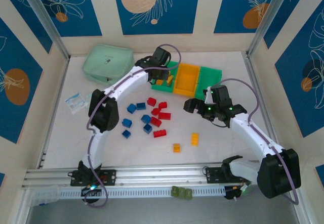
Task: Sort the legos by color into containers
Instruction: Place the lego in the container, then pick up the lego from the middle-left of the table.
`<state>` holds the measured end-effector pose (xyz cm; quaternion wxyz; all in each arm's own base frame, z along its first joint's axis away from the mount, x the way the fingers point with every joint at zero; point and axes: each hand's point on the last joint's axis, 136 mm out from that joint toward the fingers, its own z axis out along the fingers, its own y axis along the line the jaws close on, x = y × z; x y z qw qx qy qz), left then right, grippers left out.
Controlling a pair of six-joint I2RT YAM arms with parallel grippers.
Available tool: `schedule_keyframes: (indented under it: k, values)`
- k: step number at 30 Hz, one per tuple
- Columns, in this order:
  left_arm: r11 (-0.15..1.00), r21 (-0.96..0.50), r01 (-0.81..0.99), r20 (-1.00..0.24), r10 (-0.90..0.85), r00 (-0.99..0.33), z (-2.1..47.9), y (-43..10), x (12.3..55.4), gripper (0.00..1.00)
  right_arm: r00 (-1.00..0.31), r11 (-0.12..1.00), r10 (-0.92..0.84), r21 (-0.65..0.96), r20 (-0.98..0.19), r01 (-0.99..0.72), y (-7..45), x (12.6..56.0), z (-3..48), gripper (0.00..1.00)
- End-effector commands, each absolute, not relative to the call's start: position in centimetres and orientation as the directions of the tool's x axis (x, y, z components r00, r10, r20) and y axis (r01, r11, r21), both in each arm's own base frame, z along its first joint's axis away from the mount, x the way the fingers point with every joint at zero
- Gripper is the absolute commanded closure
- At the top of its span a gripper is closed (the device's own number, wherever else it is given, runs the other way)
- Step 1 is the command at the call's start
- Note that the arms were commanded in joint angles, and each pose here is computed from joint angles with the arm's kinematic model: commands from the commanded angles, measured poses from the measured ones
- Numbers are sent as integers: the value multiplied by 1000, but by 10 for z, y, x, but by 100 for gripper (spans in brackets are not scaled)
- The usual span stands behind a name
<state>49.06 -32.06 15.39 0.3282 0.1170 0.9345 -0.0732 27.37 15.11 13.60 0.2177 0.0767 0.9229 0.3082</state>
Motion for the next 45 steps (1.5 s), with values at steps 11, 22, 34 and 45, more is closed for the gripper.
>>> schedule_keyframes:
  k: [11,22,34,45]
  values:
    - [961,-44,272,-655,177,-734,162,-324,506,51,-898,797,277,604,-341,17,159,287,138,1]
    - [918,-223,328,-574,149,-805,177,-331,441,46,-906,814,267,580,-330,28,155,281,136,1]
    - [899,-313,306,-457,140,-878,158,-342,309,44,-931,834,254,546,-263,74,142,243,128,1]
    - [901,-277,333,-263,262,-929,110,-352,205,43,-940,829,298,533,-169,167,125,196,104,1]
